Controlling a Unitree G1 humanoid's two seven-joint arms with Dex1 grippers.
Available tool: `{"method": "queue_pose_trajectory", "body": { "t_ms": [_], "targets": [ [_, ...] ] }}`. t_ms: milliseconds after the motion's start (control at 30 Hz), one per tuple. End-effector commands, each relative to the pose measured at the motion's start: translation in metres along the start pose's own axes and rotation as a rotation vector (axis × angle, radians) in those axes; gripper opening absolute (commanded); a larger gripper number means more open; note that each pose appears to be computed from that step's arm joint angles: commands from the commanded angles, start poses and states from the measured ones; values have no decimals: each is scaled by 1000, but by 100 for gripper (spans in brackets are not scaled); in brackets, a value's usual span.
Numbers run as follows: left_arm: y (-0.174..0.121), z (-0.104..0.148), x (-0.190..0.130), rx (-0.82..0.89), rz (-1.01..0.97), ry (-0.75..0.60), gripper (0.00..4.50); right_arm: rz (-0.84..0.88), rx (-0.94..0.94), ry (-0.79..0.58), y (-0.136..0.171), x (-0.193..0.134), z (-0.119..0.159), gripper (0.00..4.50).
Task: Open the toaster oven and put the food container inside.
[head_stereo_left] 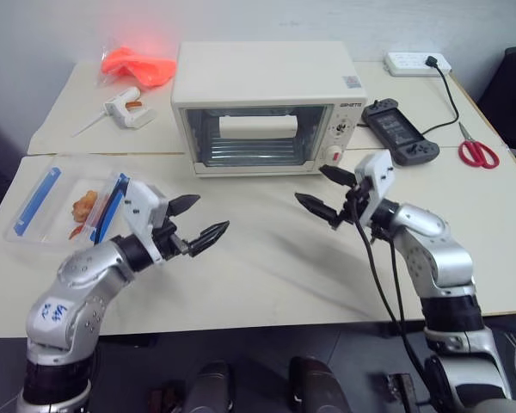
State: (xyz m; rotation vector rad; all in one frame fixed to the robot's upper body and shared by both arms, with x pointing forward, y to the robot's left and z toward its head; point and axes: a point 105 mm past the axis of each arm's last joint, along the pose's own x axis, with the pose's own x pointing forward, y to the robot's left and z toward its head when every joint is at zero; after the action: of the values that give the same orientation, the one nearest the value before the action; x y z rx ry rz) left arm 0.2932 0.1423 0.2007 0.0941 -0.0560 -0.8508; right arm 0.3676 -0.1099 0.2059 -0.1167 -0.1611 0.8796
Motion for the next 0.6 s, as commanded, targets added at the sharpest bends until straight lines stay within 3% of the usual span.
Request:
{"method": "queue_pose_trajectory", "body": {
  "t_ms": [33,233,600],
  "targets": [
    [0,30,5,54,-71,-54,450,18,-46,-54,-5,21,22,448],
    [6,57,11,112,-85,-107,450,21,-75,-88,-11,43,36,448],
    [34,63,9,171,69,-149,450,176,-94,-184,21,44,51,448]
  ]
}}
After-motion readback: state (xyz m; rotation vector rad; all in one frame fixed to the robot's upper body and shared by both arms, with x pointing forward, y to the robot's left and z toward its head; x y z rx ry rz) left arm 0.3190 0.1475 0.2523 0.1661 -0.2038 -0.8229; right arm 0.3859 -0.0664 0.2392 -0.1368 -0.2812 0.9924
